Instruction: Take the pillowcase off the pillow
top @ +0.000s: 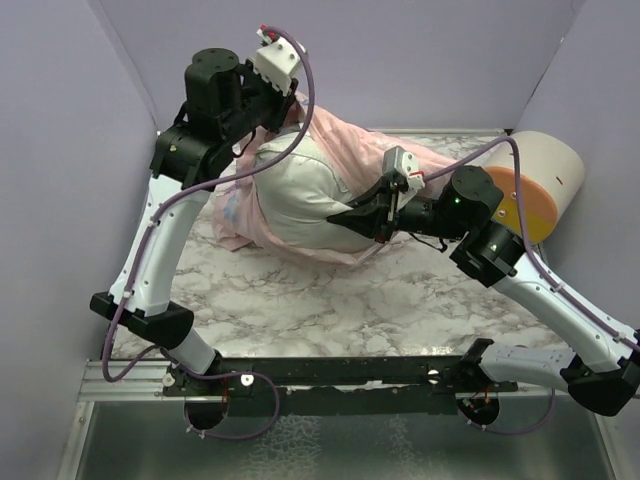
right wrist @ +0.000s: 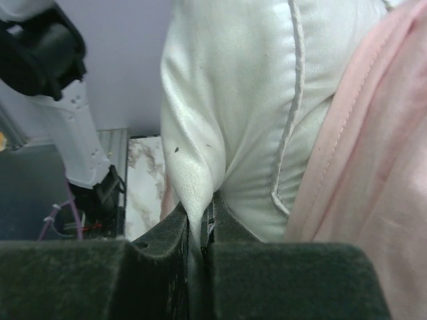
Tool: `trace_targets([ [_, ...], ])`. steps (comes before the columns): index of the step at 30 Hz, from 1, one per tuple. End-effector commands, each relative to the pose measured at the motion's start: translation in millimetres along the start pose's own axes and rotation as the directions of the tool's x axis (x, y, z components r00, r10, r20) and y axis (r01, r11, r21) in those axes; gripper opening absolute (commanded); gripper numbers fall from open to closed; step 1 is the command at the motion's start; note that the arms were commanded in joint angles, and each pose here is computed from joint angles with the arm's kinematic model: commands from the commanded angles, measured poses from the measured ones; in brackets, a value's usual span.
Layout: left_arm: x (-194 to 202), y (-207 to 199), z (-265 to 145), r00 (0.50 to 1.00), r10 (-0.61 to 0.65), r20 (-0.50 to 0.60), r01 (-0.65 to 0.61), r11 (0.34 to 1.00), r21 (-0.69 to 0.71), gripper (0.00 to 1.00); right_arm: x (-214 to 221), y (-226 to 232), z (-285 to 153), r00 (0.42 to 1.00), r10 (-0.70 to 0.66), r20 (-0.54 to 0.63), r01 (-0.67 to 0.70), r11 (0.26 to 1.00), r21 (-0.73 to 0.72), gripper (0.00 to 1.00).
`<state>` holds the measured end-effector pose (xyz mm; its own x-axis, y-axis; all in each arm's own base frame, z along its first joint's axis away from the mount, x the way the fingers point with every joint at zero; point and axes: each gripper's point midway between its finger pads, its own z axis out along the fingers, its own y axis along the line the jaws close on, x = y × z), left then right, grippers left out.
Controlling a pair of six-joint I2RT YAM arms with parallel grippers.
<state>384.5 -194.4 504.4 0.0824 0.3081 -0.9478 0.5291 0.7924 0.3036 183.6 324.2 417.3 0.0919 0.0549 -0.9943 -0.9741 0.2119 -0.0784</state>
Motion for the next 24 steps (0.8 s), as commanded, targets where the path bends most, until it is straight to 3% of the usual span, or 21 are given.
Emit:
trace_targets([
  [1, 63.6, -36.6, 33.5, 0.978, -0.121, -0.168, 0.144, 0.981, 0.131, 0.28, -77.2, 44.2, -7.0, 0.983, -0.023, 0.183, 0.065, 0.972, -0.227, 0.01],
  [3, 89.3, -41.7, 42.8, 0.966, -0.123, -0.227, 0.157, 0.978, 0.137, 0.30, -99.6, 41.5, -9.5, 0.970, -0.047, 0.239, 0.096, 0.975, -0.198, 0.01],
  [4, 100.1, -40.1, 45.7, 0.959, -0.136, -0.247, 0.173, 0.976, 0.135, 0.36, -108.8, 39.7, -10.3, 0.963, -0.060, 0.262, 0.110, 0.977, -0.183, 0.01],
  [7, 127.6, -24.2, 47.6, 0.923, -0.226, -0.313, 0.270, 0.957, 0.106, 0.87, -126.9, 21.7, -8.7, 0.948, -0.079, 0.309, 0.108, 0.991, -0.079, 0.01],
  [8, 130.0, -16.9, 42.2, 0.908, -0.260, -0.329, 0.308, 0.946, 0.104, 0.98, -129.5, 5.5, -7.2, 0.944, -0.086, 0.320, 0.089, 0.996, 0.006, 0.01],
  [10, 133.2, 1.8, 37.3, 0.875, -0.345, -0.341, 0.398, 0.912, 0.098, 0.99, -123.8, -27.0, -3.3, 0.949, -0.090, 0.304, 0.043, 0.986, 0.158, 0.01],
  [14, 89.4, 42.8, 3.4, 0.866, -0.449, -0.218, 0.484, 0.864, 0.140, 0.99, -87.9, -88.0, 7.8, 0.980, -0.054, 0.189, -0.029, 0.912, 0.409, 0.01],
  [17, 44.1, 44.2, -35.2, 0.898, -0.430, -0.096, 0.440, 0.882, 0.168, 0.99, -67.5, -105.7, 17.4, 0.990, -0.042, 0.132, -0.024, 0.887, 0.461, 0.01],
  [24, -8.7, 32.1, -82.9, 0.914, -0.392, 0.109, 0.369, 0.911, 0.182, 0.99, -61.2, -114.0, 28.7, 0.993, -0.027, 0.113, -0.030, 0.884, 0.467, 0.01],
])
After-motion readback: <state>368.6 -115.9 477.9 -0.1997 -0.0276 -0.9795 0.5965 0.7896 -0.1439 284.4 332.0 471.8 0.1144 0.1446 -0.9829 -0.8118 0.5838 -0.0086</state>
